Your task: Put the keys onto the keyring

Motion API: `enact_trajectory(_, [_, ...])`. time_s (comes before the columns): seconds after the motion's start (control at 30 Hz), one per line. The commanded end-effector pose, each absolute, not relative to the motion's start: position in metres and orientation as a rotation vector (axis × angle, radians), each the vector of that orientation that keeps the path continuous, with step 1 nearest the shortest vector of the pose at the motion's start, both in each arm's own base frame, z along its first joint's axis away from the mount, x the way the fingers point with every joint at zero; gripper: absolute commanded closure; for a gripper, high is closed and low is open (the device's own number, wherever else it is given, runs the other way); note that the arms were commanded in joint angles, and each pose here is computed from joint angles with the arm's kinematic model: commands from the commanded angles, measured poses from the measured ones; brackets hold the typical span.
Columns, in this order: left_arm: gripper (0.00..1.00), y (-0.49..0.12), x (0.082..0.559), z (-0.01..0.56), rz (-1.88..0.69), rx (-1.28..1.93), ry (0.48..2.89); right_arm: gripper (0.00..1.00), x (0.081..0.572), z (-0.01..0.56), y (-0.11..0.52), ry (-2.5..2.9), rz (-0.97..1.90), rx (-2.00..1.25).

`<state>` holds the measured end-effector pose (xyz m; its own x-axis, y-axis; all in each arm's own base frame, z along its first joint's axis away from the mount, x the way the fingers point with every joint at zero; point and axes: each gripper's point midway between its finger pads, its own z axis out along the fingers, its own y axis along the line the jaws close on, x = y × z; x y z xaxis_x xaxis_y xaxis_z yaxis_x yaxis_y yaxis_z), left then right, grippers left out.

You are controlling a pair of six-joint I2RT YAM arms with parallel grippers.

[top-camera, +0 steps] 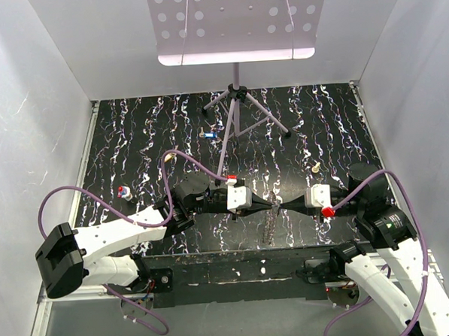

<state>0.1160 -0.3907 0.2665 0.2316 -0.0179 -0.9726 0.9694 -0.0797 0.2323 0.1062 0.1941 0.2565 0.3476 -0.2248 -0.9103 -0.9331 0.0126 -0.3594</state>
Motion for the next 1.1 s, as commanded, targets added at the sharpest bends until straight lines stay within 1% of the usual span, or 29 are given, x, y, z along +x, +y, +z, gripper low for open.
enact_trajectory(0.0, [1.00,-0.3946,0.1139,0.2993,-1.091,1.337,0.884,0.99,0.1061,0.2649,0.1976,1.077,0.796,-1.471])
enact_trajectory(1.07, [1.00,-0.3945,0.1086,0.3008,-1.112,1.353,0.867,0.99,0.1060,0.2649,0.2015,1.139,0.873,-1.434])
